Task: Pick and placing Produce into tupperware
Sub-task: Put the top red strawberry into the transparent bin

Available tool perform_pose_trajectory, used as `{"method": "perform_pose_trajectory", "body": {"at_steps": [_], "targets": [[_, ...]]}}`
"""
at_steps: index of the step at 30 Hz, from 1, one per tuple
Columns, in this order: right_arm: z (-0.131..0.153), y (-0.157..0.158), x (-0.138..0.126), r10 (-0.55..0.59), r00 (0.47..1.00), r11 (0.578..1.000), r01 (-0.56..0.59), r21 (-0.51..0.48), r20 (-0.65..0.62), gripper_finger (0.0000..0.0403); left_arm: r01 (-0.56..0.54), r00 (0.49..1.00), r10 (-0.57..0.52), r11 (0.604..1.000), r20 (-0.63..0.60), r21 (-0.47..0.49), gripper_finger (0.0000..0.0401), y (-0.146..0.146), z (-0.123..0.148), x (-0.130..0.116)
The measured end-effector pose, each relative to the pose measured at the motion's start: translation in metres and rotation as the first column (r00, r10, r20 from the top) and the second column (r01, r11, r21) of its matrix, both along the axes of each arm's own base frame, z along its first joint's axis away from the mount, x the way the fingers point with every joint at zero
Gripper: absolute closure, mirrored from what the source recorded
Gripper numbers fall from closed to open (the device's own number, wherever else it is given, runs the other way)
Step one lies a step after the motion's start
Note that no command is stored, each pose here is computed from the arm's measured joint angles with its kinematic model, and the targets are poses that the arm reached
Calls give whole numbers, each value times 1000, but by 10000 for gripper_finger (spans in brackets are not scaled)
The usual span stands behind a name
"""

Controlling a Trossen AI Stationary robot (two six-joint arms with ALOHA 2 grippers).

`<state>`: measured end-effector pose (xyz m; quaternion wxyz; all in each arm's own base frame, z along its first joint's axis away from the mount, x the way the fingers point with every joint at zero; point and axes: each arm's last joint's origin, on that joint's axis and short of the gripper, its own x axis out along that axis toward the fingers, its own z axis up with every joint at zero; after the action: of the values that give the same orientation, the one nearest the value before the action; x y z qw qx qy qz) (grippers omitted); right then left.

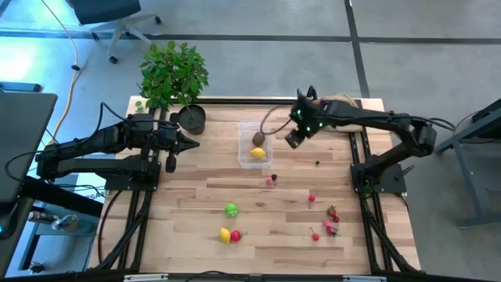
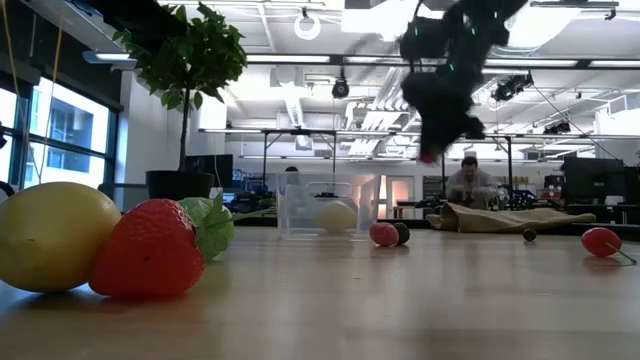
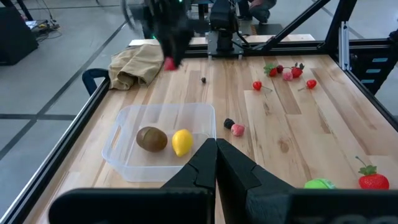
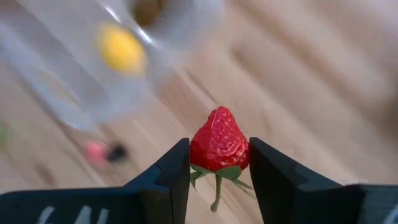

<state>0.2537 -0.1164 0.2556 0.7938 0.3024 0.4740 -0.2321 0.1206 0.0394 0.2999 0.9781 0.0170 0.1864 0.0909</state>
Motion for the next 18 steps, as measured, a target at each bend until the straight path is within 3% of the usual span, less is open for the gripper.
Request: {"method": "perform_pose_trajectory", "body": {"at_steps": [6,9,13,18], "targets": [[61,0,27,112,968,982,-73,-175,227,279,0,1000,0,1000,0,0,400,0,0,0],[71,-1,45,152,964,968,-99,-231,221,279,0,1000,0,1000,0,0,400,0,0,0],[62,-4,81,224,961,950,-179,-254,159,279,0,1000,0,1000,0,0,400,0,0,0],[20,-8,128,315,949,932,-308,-190,8,279,0,1000,0,1000,0,0,400,0,0,0]]}}
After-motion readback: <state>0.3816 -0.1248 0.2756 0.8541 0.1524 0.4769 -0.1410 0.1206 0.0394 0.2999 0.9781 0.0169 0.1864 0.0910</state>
